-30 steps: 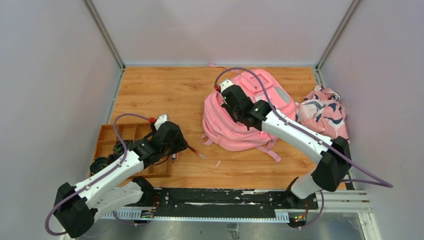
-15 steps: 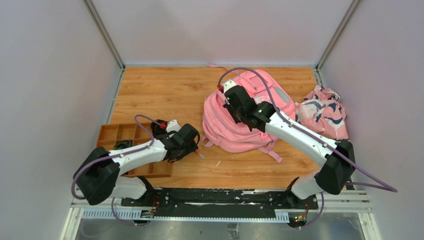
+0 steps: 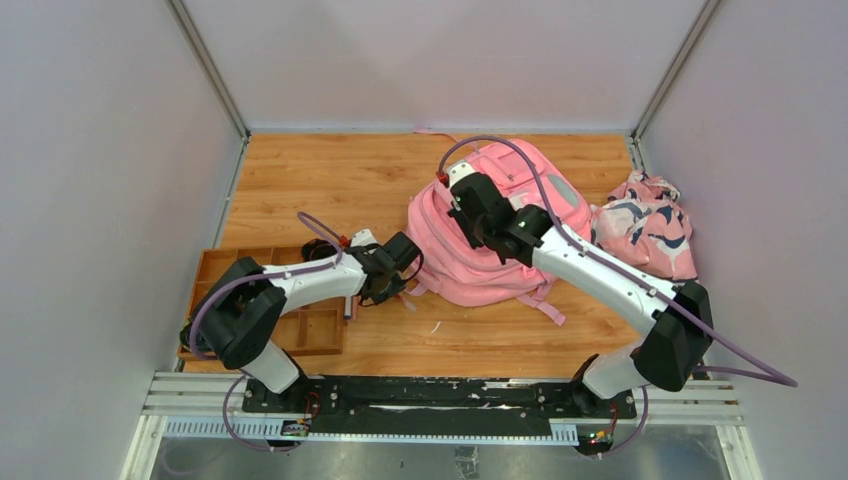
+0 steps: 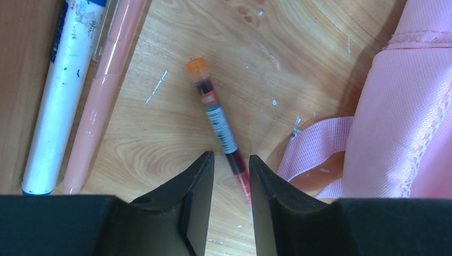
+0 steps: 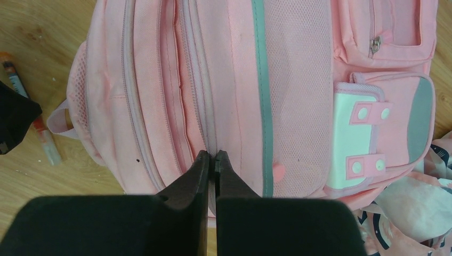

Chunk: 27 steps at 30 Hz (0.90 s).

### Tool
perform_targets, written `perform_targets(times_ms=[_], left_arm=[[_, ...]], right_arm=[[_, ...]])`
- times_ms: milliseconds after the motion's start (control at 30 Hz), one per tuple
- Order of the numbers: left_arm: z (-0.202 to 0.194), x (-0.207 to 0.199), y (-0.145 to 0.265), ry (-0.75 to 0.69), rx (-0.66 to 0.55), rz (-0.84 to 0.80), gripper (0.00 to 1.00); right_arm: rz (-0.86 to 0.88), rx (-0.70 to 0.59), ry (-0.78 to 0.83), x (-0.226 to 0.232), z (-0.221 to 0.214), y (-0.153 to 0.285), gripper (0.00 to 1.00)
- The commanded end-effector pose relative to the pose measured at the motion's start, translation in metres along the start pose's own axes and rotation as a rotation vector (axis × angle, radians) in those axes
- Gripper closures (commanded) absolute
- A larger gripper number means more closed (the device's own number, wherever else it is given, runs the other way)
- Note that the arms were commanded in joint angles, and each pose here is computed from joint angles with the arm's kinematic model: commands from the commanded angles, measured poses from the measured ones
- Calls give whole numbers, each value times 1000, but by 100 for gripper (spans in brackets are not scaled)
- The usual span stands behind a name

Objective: Pack the student bag
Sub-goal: Pick up the stationery from the center of the board.

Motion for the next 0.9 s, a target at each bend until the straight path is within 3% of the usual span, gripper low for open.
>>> perform_targets(times_ms=[0, 167, 300, 433, 600, 867], left_arm=[[-10, 11, -6, -27, 26, 79, 63], [-14, 13, -9, -44, 39, 82, 73], [-15, 15, -8, -66, 42, 74, 91], [-17, 5, -2, -54, 59, -52, 100], [-9, 2, 17, -32, -2, -168, 100], [39, -14, 76, -124, -181, -342, 100]], right_arm=[[-4, -38, -38, -4, 4, 10, 100], [-11, -36, -36, -6, 1, 12, 100], [-11, -38, -39, -5, 0, 11, 100], [-9, -39, -45, -5, 2, 10, 100], [-6, -59, -70, -5, 4, 15, 100], [19, -90, -122, -5, 5, 27, 100]])
Point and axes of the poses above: each gripper's point midway between its finger pads, its own y axis back along the fingers, its own x axis along the line the jaws close on, z = x × y, the point moved 3 cm from there along y, back along the fingers
